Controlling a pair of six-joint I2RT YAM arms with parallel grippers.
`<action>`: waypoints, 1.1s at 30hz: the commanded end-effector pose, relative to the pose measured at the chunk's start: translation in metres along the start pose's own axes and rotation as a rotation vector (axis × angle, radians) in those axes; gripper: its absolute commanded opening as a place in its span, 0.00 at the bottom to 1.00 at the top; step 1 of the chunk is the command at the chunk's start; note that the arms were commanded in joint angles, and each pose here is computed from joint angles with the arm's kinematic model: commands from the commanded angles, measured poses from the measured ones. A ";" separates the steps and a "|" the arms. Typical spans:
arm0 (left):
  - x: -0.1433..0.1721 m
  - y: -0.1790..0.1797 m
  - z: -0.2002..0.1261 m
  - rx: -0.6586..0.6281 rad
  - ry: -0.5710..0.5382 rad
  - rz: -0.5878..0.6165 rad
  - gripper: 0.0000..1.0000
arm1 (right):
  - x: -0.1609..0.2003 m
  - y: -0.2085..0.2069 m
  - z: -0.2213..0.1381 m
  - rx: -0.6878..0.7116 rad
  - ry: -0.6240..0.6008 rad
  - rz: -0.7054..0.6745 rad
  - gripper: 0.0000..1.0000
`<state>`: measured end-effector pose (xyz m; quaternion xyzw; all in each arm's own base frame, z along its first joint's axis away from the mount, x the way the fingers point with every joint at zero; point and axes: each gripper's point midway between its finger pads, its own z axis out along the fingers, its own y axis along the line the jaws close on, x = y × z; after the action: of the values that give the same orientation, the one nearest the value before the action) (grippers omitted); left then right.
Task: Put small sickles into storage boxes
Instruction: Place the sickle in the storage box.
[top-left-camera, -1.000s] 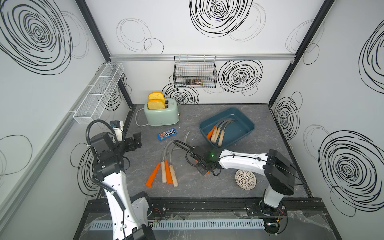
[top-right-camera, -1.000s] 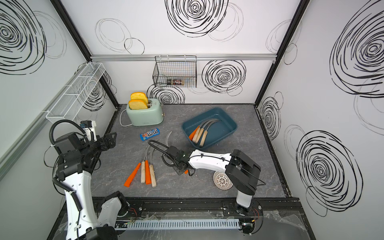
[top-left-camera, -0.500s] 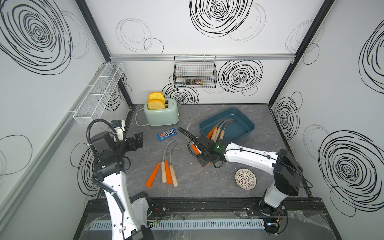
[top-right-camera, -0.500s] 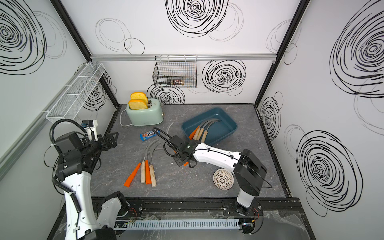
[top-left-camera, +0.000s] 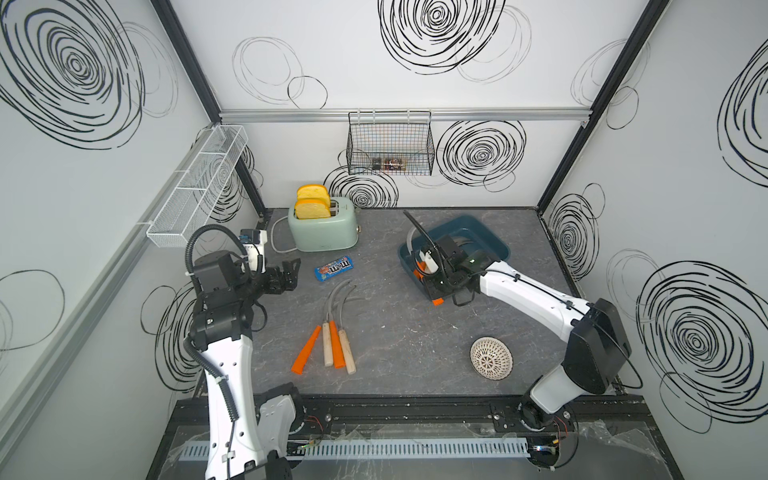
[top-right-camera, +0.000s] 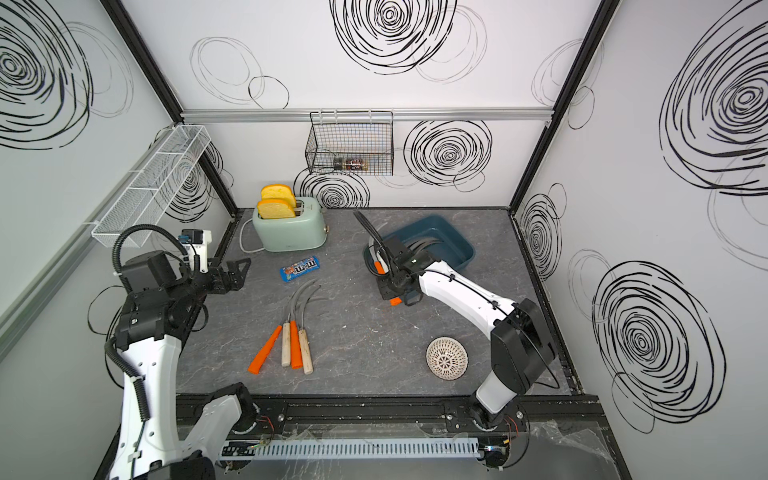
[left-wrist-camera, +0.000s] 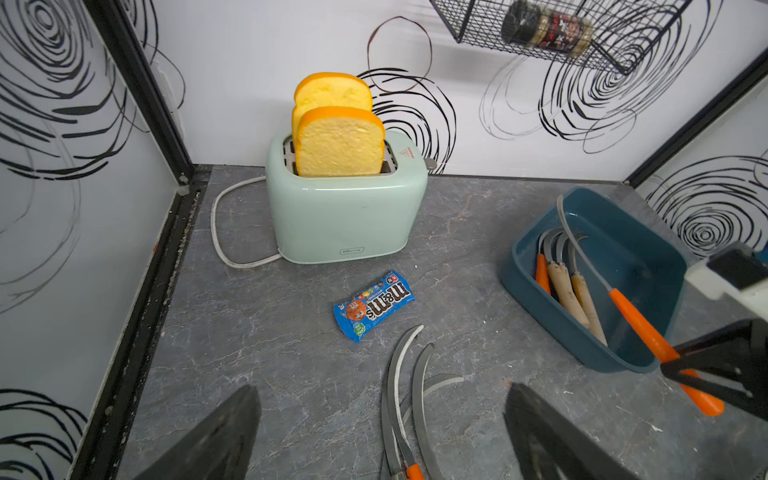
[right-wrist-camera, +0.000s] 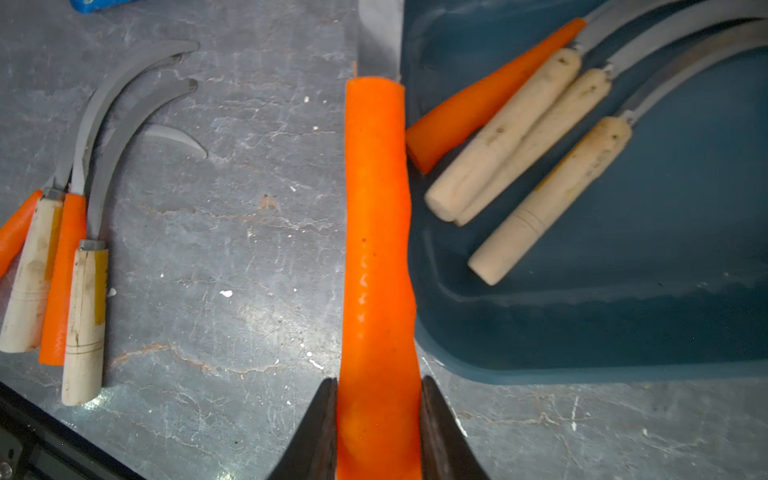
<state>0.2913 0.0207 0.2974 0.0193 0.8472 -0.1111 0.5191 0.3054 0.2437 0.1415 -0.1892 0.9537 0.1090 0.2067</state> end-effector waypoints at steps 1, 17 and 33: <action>-0.019 -0.006 0.000 -0.001 -0.039 0.070 0.96 | -0.008 -0.011 -0.017 -0.046 -0.018 0.033 0.00; -0.034 -0.013 0.022 0.041 -0.024 0.079 0.96 | -0.032 -0.064 -0.015 -0.115 -0.041 0.256 0.00; -0.034 -0.016 0.034 0.050 -0.007 0.090 0.96 | -0.037 -0.081 0.001 -0.146 -0.031 0.396 0.00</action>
<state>0.3262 0.0013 0.2902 0.0554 0.8599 -0.1239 0.4921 0.3604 0.1780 0.1360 -0.0178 0.9658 0.2011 0.1628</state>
